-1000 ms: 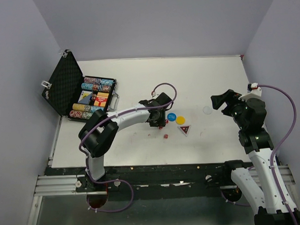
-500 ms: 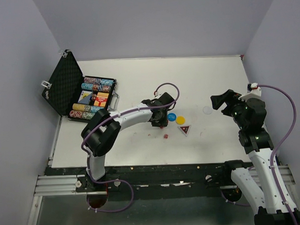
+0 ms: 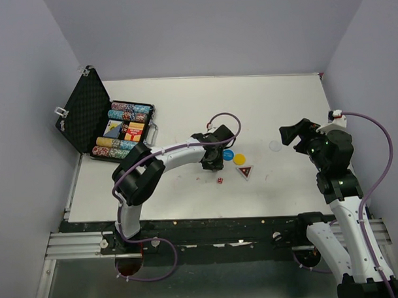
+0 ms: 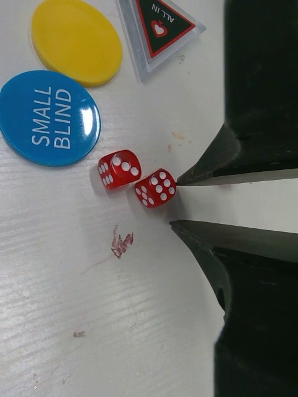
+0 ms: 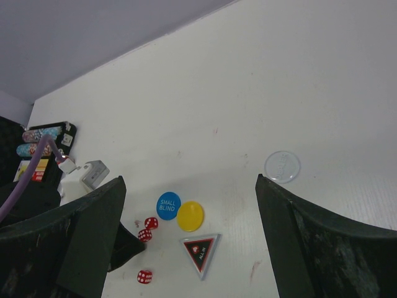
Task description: Pack up texas hold em set
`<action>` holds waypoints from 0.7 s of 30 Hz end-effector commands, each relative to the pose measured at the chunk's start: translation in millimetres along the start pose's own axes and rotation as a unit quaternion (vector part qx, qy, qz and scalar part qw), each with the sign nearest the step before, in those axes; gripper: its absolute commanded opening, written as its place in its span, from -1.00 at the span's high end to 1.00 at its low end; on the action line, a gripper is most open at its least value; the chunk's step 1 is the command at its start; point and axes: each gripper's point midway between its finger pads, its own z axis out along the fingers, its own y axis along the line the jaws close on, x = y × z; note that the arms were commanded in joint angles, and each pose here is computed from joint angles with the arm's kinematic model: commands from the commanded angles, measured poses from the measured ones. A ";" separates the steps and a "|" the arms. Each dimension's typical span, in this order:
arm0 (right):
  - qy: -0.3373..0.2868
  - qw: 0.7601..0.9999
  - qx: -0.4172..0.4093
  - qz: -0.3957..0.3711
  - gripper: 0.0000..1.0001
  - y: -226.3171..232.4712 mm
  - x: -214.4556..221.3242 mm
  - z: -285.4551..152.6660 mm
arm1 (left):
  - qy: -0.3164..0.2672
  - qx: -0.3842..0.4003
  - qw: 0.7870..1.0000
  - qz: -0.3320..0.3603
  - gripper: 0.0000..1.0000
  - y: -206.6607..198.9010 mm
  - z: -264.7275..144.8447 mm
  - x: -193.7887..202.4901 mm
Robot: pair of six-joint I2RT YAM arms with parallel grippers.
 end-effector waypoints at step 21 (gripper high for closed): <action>0.002 1.000 -0.012 -0.007 -0.87 3.3 0.1 -2.3 | -0.037 0.015 0.998 0.050 0.11 -20.5 -2.7 -23.1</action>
